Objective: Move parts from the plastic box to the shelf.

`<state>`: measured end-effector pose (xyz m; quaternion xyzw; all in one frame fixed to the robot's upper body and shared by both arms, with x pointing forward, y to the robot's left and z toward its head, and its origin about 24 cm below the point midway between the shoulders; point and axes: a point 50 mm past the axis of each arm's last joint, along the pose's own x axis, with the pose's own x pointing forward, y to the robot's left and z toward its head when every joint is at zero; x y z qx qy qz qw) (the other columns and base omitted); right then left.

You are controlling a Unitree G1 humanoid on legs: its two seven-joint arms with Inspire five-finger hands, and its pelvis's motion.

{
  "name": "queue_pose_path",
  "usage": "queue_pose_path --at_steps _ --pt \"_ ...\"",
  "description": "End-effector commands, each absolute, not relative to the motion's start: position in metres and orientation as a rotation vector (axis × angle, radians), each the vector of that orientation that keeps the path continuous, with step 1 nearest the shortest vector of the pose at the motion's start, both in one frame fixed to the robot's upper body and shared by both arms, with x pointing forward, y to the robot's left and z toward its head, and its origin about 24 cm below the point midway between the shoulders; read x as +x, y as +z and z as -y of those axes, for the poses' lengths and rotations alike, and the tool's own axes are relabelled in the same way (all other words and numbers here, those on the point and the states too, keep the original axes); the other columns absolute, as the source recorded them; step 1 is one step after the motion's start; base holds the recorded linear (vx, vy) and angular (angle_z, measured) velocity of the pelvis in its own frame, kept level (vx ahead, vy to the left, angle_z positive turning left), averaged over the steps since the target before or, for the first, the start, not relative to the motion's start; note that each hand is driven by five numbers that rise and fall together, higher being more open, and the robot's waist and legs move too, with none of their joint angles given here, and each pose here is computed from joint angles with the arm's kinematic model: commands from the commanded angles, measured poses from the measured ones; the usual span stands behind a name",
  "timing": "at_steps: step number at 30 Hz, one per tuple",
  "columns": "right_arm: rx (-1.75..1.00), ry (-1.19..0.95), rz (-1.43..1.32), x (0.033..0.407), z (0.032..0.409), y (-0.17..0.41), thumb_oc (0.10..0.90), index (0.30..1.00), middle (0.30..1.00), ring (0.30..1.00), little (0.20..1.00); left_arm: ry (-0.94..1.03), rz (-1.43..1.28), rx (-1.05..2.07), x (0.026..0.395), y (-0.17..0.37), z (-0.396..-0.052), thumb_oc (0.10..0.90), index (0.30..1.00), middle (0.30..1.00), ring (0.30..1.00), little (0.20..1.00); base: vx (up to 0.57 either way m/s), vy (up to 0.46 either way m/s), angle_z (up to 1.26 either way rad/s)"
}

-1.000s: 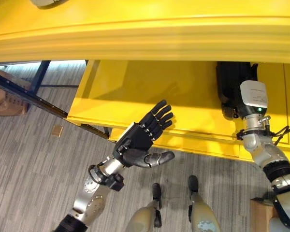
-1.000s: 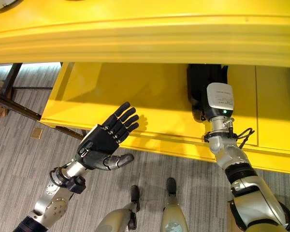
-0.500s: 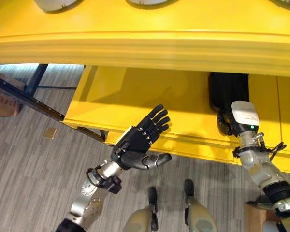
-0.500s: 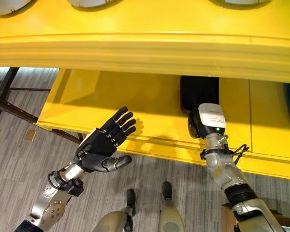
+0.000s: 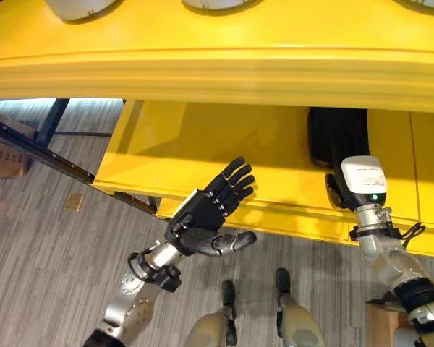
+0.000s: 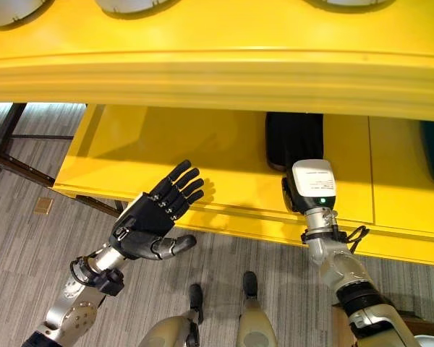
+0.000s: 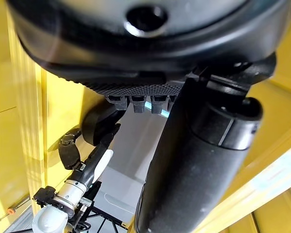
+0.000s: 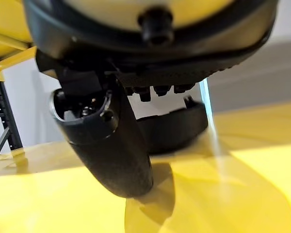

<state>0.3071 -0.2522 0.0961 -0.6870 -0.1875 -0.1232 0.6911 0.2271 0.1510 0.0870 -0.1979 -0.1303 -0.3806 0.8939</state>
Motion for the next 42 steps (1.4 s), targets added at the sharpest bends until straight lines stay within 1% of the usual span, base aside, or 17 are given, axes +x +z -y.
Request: queue_pose_path --at_steps 1,8,12,18,23,26,28,30,32,34,36,38,42 --pt "-1.544 -0.413 0.662 0.308 0.252 0.131 0.900 1.000 1.000 1.000 1.000 -0.857 0.486 -0.416 0.216 0.118 -0.147 0.900 1.000 1.000 1.000 1.000 0.00 0.000 0.00" --pt "-1.530 -0.454 0.784 0.301 0.248 0.137 0.900 1.000 1.000 1.000 1.000 -0.852 0.484 -0.413 0.215 0.118 -0.147 0.900 1.000 1.000 1.000 1.000 0.00 0.000 0.00" --pt "-1.486 -0.469 0.915 0.291 0.241 0.141 0.900 1.000 1.000 1.000 1.000 -0.833 0.489 -0.420 0.212 0.117 -0.149 0.900 1.000 1.000 1.000 1.000 0.00 0.028 -0.01" --pt "-1.392 -0.419 0.995 0.276 0.231 0.137 0.900 1.000 1.000 1.000 1.000 -0.821 0.498 -0.428 0.209 0.115 -0.152 0.900 1.000 1.000 1.000 1.000 -0.01 0.053 -0.02" --pt "-1.228 -0.341 1.050 0.253 0.211 0.136 0.900 1.000 1.000 1.000 1.000 -0.807 0.504 -0.434 0.203 0.112 -0.153 0.900 1.000 1.000 1.000 1.000 -0.02 0.126 -0.05" --pt "-1.175 -0.283 1.041 0.245 0.200 0.136 0.900 1.000 1.000 1.000 1.000 -0.809 0.501 -0.445 0.203 0.110 -0.152 0.900 1.000 1.000 1.000 1.000 -0.04 0.158 -0.17" --pt "-1.036 -0.246 0.945 0.235 0.193 0.131 0.900 1.000 1.000 1.000 1.000 -0.840 0.486 -0.440 0.203 0.106 -0.146 0.900 1.000 1.000 1.000 1.000 -0.03 0.284 -0.36" --pt "-0.952 -0.284 0.868 0.225 0.195 0.127 0.900 1.000 1.000 1.000 1.000 -0.834 0.478 -0.401 0.206 0.107 -0.141 0.900 1.000 1.000 1.000 1.000 -0.05 0.292 -0.72" --pt "-0.898 -0.256 0.853 0.217 0.192 0.125 0.900 1.000 1.000 1.000 1.000 -0.793 0.489 -0.363 0.209 0.109 -0.142 0.900 1.000 1.000 1.000 1.000 -0.13 0.201 -0.90" --pt "-0.872 -0.214 0.866 0.214 0.184 0.125 0.900 1.000 1.000 1.000 1.000 -0.715 0.508 -0.367 0.212 0.112 -0.149 0.900 1.000 1.000 1.000 1.000 -0.16 0.132 -2.03" --pt "-0.913 -0.230 0.883 0.213 0.182 0.123 0.900 1.000 1.000 1.000 1.000 -0.698 0.503 -0.399 0.215 0.112 -0.150 0.900 1.000 1.000 1.000 1.000 -0.08 0.028 -1.90" --pt "-0.944 -0.327 0.902 0.215 0.195 0.121 0.900 1.000 1.000 1.000 1.000 -0.697 0.447 -0.380 0.216 0.099 -0.150 0.900 1.000 1.000 1.000 1.000 -0.10 -0.201 -0.28" --pt "-0.950 -0.381 0.928 0.223 0.203 0.133 0.900 1.000 1.000 1.000 1.000 -0.717 0.411 -0.336 0.211 0.091 -0.157 0.900 1.000 1.000 1.000 1.000 -0.11 -0.234 -0.08"
